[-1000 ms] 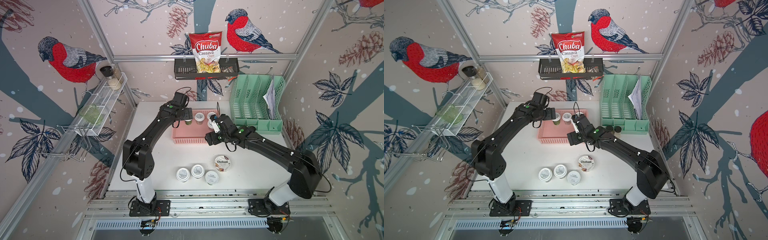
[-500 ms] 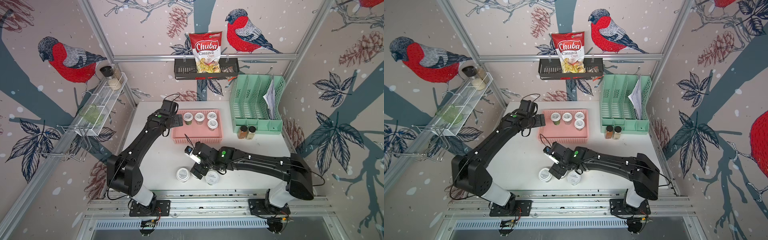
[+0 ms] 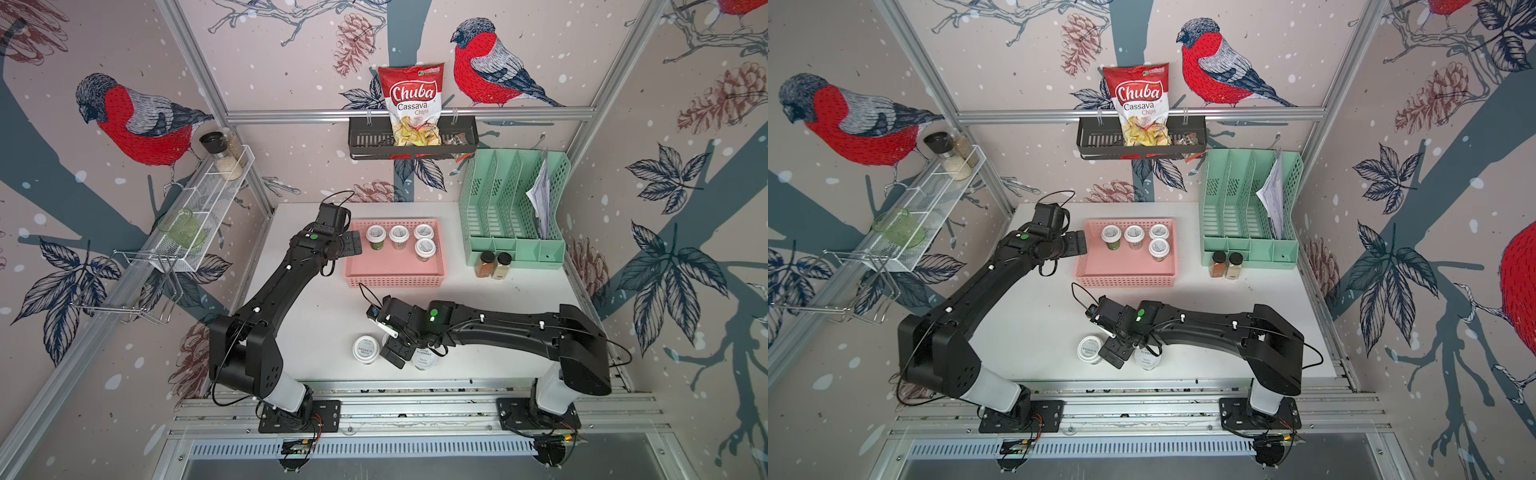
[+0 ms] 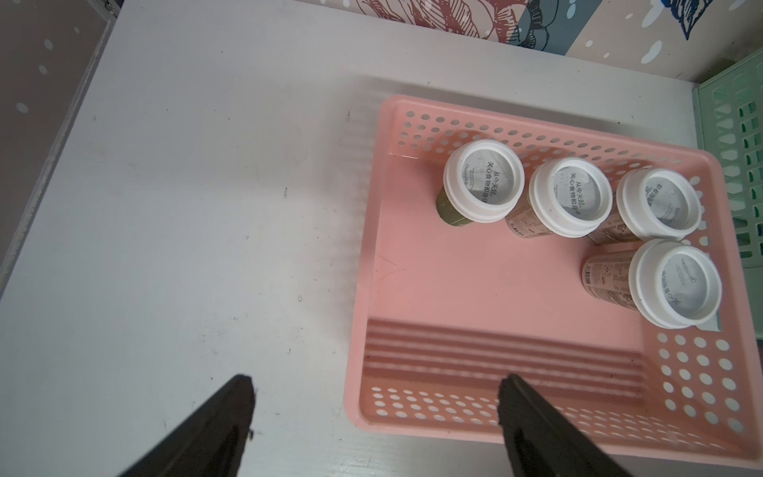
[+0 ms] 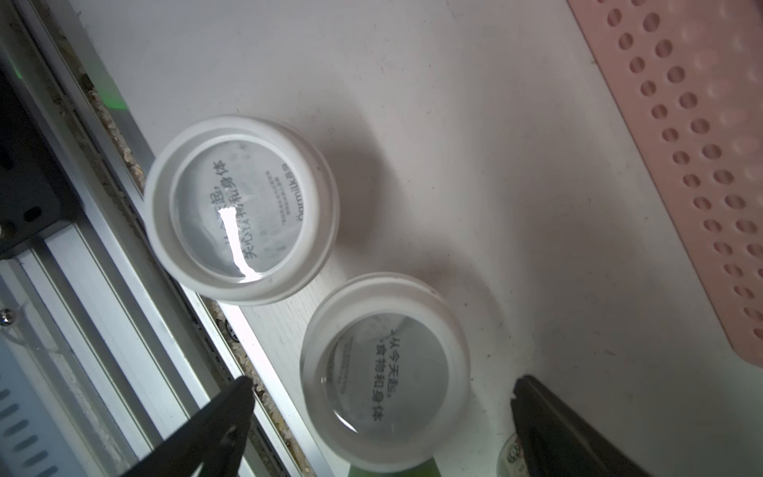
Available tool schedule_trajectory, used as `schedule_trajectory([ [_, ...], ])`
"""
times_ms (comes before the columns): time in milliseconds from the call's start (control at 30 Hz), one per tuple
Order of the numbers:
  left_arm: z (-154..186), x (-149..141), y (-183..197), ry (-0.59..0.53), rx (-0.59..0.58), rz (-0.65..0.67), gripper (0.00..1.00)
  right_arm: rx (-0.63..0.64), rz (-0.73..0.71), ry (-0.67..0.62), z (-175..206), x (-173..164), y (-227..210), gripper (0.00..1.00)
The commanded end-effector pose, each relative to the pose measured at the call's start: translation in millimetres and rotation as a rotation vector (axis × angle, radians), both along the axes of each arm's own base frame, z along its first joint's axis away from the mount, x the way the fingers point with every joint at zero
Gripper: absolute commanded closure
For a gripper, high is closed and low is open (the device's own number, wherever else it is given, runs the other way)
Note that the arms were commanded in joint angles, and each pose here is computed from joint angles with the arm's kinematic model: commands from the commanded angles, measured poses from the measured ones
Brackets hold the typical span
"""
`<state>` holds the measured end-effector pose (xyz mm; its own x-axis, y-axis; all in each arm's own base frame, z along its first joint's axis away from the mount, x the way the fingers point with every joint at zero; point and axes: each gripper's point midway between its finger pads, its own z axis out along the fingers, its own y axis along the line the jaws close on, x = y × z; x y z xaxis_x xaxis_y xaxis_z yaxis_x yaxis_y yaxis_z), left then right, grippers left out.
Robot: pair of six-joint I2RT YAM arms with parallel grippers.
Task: Put the yogurt in the basket
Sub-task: Pick up the yogurt from the center of the board.
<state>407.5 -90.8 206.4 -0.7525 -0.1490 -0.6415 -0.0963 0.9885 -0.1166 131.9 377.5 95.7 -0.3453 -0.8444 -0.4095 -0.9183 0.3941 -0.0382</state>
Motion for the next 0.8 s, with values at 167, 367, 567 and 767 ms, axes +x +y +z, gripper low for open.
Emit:
schedule_trajectory([
  [167,4.2,3.7,-0.8,-0.034,-0.011,-0.002,0.05,-0.002,-0.005,0.028,-8.4,7.3,-2.3,0.02],
  [367,2.1,4.7,2.2,-0.032,0.003,0.006,0.05,-0.006,0.012,0.043,-13.1,5.8,0.5,0.06],
  [567,-0.3,5.9,3.4,-0.026,0.006,0.01,0.05,-0.003,0.024,0.054,-17.4,4.7,3.5,0.11],
  [767,-1.7,4.9,4.1,-0.023,0.009,0.01,0.05,-0.007,0.022,0.052,-21.2,8.6,5.4,0.14],
])
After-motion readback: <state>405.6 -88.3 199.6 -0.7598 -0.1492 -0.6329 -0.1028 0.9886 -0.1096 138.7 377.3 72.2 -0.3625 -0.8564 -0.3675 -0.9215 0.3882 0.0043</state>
